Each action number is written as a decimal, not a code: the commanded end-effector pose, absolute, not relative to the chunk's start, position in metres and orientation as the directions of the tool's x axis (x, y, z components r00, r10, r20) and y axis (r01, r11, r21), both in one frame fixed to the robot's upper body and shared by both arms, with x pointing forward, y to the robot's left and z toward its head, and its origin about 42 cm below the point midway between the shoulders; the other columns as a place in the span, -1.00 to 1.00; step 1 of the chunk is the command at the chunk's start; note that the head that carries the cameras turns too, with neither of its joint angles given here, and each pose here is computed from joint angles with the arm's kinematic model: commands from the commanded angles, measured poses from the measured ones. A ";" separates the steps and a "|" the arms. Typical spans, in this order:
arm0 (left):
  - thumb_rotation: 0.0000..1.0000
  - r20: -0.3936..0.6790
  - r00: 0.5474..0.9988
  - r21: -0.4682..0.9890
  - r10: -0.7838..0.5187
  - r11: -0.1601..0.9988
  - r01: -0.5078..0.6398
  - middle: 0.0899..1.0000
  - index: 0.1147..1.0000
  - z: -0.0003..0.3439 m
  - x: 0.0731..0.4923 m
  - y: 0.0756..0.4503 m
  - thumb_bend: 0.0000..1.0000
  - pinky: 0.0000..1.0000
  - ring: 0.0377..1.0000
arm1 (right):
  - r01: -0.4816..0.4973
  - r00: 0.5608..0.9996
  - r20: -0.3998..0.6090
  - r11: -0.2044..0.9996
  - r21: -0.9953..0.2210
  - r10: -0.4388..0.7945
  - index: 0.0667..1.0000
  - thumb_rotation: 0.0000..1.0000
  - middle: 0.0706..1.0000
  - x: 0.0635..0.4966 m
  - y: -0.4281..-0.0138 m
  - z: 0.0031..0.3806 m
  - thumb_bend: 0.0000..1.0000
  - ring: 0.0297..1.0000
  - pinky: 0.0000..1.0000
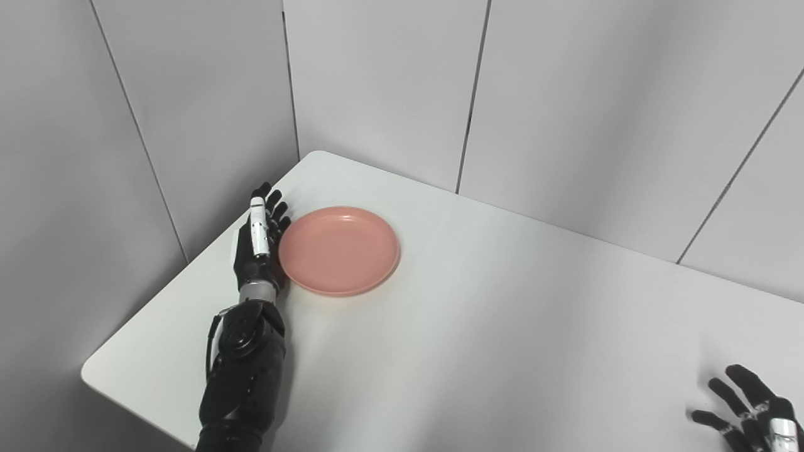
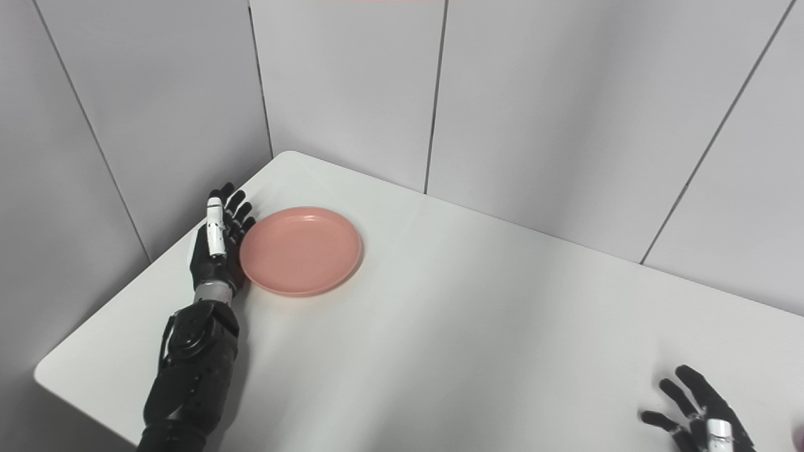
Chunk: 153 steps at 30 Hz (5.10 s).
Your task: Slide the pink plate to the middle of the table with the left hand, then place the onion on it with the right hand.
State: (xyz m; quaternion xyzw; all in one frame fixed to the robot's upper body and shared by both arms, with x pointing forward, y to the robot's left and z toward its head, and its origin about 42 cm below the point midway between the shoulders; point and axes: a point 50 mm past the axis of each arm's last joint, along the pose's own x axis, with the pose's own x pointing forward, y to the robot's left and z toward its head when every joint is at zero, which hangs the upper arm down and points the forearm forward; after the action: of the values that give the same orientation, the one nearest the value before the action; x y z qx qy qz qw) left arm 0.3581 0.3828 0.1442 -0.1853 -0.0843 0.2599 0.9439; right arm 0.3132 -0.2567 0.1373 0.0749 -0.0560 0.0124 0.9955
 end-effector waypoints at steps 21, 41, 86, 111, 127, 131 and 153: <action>1.00 0.061 0.931 -0.457 0.360 0.839 -0.294 0.76 0.72 0.158 0.389 0.386 -0.33 0.79 0.78 | -0.042 0.993 0.116 0.988 0.146 0.025 0.38 0.48 0.57 0.310 -0.255 0.141 0.58 0.49 -0.04; 1.00 0.018 0.968 -0.413 0.250 0.884 -0.220 0.73 0.67 0.157 0.406 0.356 -0.38 0.77 0.76 | -0.011 0.995 0.099 0.991 0.136 -0.003 0.81 0.64 0.93 0.301 -0.245 0.142 0.46 0.89 0.76; 1.00 -0.014 1.000 -0.412 0.021 0.911 -0.025 0.77 0.75 0.159 0.407 0.261 -0.29 0.76 0.76 | -0.047 0.994 0.105 0.984 0.172 0.029 1.00 1.00 1.00 0.280 -0.210 0.171 -0.89 1.00 1.00; 1.00 0.014 1.000 -0.447 0.021 0.895 -0.012 0.86 0.79 0.166 0.379 0.215 -0.24 0.90 0.89 | -0.039 0.994 0.110 0.989 0.143 0.023 1.00 1.00 1.00 0.278 -0.209 0.159 -0.57 1.00 1.00; 1.00 0.013 0.998 -0.456 -0.066 0.887 0.064 0.87 0.83 0.170 0.369 0.191 -0.32 0.89 0.88 | -0.036 0.994 0.109 0.989 0.145 0.021 1.00 1.00 1.00 0.279 -0.193 0.162 -0.39 1.00 1.00; 1.00 0.004 0.997 -0.458 -0.079 0.886 0.072 0.87 0.82 0.170 0.364 0.183 -0.30 0.88 0.86 | -0.041 0.993 0.115 0.988 0.147 0.024 1.00 1.00 1.00 0.279 -0.189 0.164 -0.46 1.00 1.00; 1.00 -0.012 0.984 -0.468 -0.180 0.870 0.154 0.86 0.82 0.158 0.348 0.165 -0.18 0.85 0.87 | -0.037 0.993 0.116 0.988 0.151 0.019 1.00 1.00 1.00 0.287 -0.163 0.166 -0.51 0.97 1.00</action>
State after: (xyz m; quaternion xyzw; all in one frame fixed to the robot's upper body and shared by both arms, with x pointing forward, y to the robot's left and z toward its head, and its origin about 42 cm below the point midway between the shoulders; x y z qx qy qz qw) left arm 0.3493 0.1678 0.1534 -0.2316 0.0373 -0.0722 0.9694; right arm 0.2800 -0.1712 0.1526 0.0712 -0.0205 0.0086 0.9972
